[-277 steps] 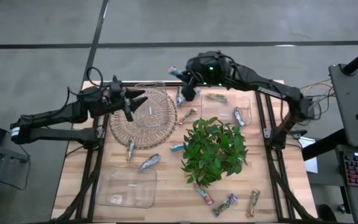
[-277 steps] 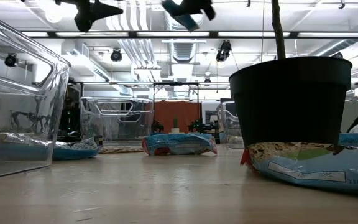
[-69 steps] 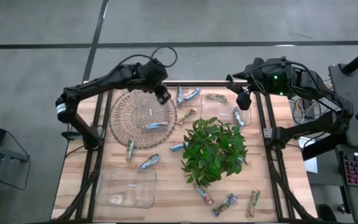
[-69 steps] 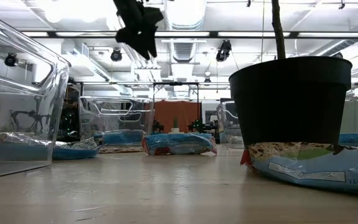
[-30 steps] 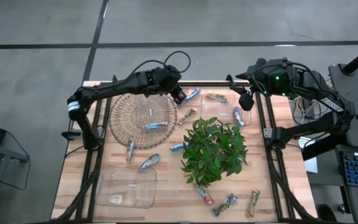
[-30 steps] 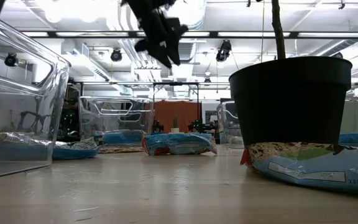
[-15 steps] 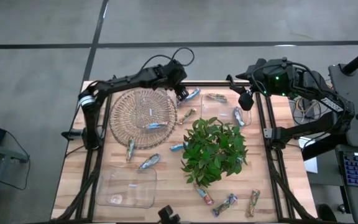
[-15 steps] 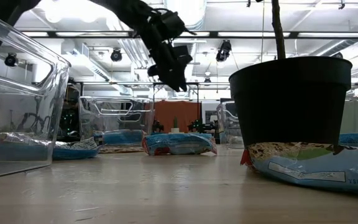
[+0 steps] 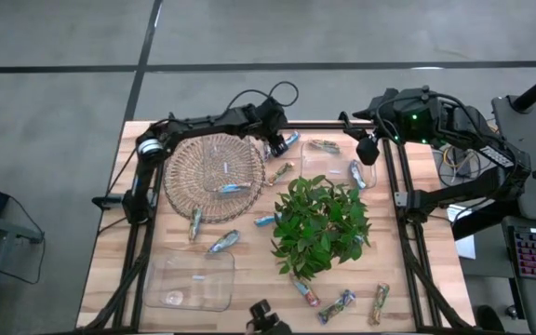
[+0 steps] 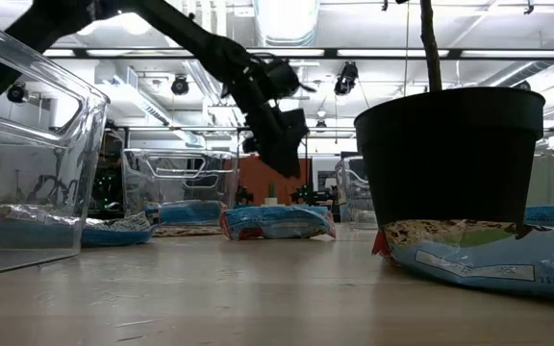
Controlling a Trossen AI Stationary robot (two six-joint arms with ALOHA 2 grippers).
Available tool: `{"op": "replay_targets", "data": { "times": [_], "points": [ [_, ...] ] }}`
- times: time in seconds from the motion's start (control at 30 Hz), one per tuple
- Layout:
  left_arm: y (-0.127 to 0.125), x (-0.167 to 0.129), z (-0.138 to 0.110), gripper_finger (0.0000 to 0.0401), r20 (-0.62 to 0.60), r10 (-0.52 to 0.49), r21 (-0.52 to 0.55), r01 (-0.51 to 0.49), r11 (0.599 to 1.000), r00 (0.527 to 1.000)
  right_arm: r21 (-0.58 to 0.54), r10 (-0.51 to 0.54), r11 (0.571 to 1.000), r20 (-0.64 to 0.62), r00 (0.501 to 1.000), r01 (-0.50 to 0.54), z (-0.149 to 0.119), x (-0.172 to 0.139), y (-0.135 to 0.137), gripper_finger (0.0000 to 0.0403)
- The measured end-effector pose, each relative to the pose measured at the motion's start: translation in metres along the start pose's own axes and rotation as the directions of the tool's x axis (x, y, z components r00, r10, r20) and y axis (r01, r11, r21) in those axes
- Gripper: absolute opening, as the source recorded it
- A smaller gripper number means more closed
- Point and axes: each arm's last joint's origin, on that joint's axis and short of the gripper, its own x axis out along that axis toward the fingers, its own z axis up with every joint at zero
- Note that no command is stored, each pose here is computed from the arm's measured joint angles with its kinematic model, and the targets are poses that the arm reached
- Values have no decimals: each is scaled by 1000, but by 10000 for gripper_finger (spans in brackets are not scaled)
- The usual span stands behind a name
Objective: Pick and place Granola Bars by type
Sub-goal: Put the top red granola bar into the top right transparent bin
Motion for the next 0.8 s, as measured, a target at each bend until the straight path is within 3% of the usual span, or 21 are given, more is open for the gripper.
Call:
{"op": "replay_targets", "data": {
  "times": [0.8],
  "points": [
    [-11, 48, -19, 167, -56, -131, 10, 131, 991, 990, 25, -1, 1000, -4, 1000, 1, 0, 1, 0, 233]
  ]
}}
